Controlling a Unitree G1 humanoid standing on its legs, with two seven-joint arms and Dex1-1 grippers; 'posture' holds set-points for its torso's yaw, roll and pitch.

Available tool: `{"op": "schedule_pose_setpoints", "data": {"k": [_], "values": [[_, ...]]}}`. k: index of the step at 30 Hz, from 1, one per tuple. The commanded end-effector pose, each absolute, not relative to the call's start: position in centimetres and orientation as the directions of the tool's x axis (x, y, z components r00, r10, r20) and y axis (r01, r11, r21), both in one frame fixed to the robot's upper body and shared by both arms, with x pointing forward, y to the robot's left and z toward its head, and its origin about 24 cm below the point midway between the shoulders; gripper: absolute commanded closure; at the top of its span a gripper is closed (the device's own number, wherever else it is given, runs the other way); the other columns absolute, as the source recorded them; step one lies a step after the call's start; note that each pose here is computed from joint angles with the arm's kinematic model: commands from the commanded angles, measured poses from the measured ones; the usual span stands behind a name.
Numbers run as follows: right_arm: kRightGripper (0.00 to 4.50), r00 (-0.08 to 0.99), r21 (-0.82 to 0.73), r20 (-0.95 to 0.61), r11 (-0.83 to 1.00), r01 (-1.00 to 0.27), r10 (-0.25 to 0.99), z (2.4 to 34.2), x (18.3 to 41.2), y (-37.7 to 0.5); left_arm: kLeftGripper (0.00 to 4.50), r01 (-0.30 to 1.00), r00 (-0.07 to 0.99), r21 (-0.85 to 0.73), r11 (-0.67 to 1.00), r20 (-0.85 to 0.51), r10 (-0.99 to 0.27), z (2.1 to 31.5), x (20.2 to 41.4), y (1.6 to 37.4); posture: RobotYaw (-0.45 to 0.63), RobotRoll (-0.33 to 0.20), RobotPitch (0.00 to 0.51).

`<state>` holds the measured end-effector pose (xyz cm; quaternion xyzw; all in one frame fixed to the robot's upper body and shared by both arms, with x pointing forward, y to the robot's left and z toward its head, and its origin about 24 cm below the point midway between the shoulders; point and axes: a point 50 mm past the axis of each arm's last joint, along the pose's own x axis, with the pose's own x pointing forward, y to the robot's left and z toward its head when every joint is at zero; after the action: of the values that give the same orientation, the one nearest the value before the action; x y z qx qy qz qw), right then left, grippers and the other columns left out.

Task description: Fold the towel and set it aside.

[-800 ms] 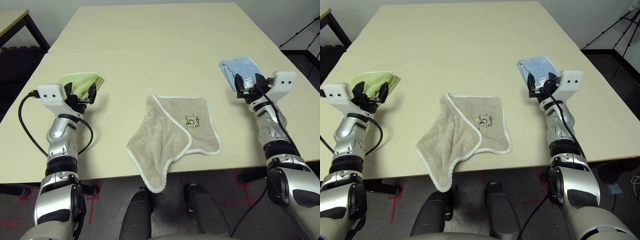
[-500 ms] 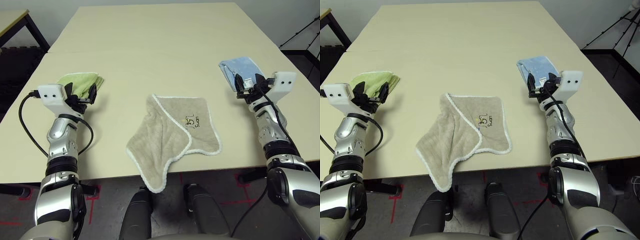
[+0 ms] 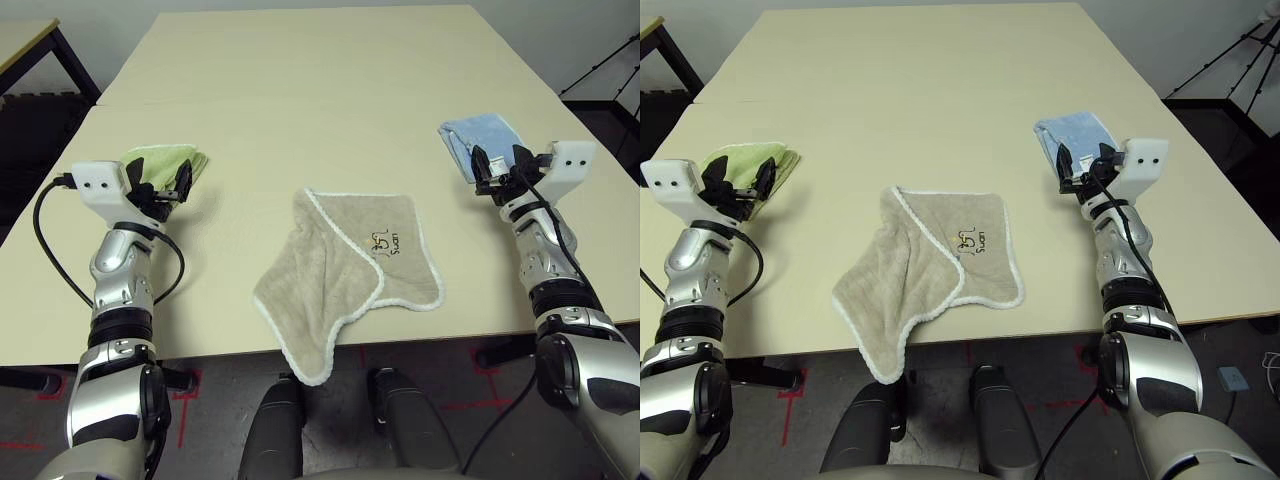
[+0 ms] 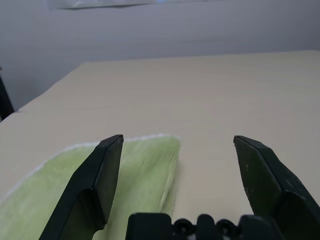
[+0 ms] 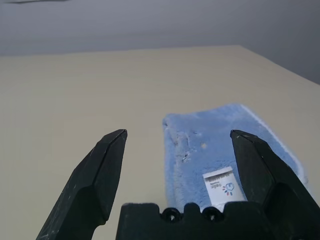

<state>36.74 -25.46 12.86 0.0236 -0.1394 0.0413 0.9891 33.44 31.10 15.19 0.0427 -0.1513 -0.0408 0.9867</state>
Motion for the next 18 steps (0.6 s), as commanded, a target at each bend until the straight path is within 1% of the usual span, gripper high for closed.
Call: {"op": "schedule_pose_setpoints", "data": {"k": [1, 3, 5, 8, 10, 12, 14, 18], "values": [[0.0, 0.96, 0.03, 0.265, 0.994, -0.101, 0.089, 12.9, 36.8, -25.7, 0.02, 0.19, 0.945, 0.103, 0.976, 0.25, -0.21, 15.6, 33.6, 30.6, -0.03, 0.0, 0.12], [0.0, 0.958, 0.027, 0.264, 0.992, -0.12, 0.109, 13.0, 36.8, -25.6, 0.02, 0.27, 0.93, 0.1, 0.958, 0.229, -0.286, 15.8, 33.6, 30.1, -0.03, 0.0, 0.119], [0.0, 0.955, 0.026, 0.263, 0.989, -0.149, 0.137, 13.1, 36.9, -25.5, 0.02, 0.377, 0.898, 0.085, 0.922, 0.211, -0.386, 16.0, 33.4, 29.3, -0.03, 0.0, 0.119], [0.0, 0.95, 0.006, 0.257, 0.982, -0.187, 0.179, 13.3, 37.0, -25.2, 0.02, 0.558, 0.81, 0.093, 0.825, 0.158, -0.565, 15.9, 32.8, 27.9, -0.02, 0.0, 0.122], [0.0, 0.947, -0.007, 0.256, 0.98, -0.197, 0.192, 13.5, 37.1, -25.1, 0.02, 0.652, 0.74, 0.109, 0.75, 0.119, -0.661, 15.7, 32.2, 27.3, -0.02, 0.0, 0.125], [0.0, 0.945, -0.014, 0.256, 0.978, -0.208, 0.205, 13.7, 37.2, -25.0, 0.02, 0.708, 0.69, 0.116, 0.696, 0.092, -0.717, 15.7, 32.0, 27.0, -0.02, 0.0, 0.127], [0.0, 0.94, -0.025, 0.253, 0.973, -0.23, 0.229, 14.0, 37.4, -24.8, 0.02, 0.756, 0.642, 0.146, 0.638, 0.026, -0.766, 15.5, 31.8, 26.9, -0.01, 0.0, 0.13], [0.0, 0.927, -0.031, 0.242, 0.957, -0.289, 0.288, 14.4, 37.7, -24.3, 0.02, 0.81, 0.581, 0.169, 0.562, -0.095, -0.808, 14.8, 31.4, 27.0, -0.01, 0.0, 0.134]]}}
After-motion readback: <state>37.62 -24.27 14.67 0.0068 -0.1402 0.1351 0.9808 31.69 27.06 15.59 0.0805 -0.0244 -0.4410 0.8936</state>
